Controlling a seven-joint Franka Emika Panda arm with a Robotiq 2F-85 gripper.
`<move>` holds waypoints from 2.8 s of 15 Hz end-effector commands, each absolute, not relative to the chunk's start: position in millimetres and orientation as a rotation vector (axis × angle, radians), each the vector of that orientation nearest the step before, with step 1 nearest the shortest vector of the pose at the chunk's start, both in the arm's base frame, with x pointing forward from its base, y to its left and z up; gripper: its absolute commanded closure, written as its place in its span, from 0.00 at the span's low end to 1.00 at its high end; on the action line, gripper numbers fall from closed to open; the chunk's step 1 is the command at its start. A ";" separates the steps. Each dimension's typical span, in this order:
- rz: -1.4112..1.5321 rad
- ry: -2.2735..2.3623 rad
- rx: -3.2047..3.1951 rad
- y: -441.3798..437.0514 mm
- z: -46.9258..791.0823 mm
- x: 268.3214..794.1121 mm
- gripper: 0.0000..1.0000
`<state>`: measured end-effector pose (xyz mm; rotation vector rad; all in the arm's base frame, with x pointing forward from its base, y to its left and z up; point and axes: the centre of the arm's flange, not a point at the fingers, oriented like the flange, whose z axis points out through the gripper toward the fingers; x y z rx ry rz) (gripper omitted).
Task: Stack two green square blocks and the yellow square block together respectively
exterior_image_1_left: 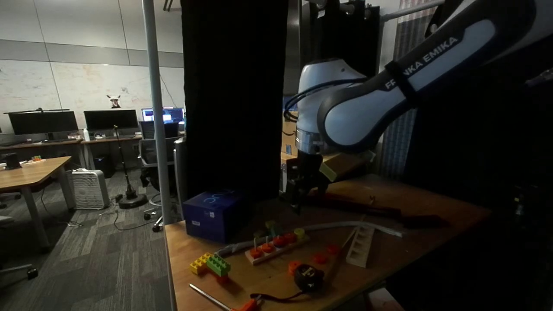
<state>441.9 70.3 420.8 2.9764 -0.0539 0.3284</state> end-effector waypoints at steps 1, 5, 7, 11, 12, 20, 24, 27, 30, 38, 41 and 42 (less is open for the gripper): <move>0.433 -0.121 3.017 64.9 398.9 466.8 0.00; 0.481 -0.225 3.078 54.6 370.2 492.3 0.00; 0.498 -0.283 3.102 47.9 355.0 503.0 0.00; 0.537 -0.367 3.127 41.7 331.4 532.4 0.00; 0.550 -0.385 3.129 41.0 329.2 539.2 0.00; 0.547 -0.497 3.125 24.6 294.4 598.4 0.00; 0.516 -0.539 3.112 13.1 274.3 617.6 0.00; 0.504 -0.560 3.106 6.9 264.6 628.1 0.00; 0.488 -0.578 3.103 4.1 260.1 633.2 0.00; 0.423 -0.560 3.099 15.2 273.4 622.4 0.00; 0.361 -0.569 3.098 16.4 277.0 617.0 0.00; 0.350 -0.571 3.095 16.6 278.3 615.3 0.00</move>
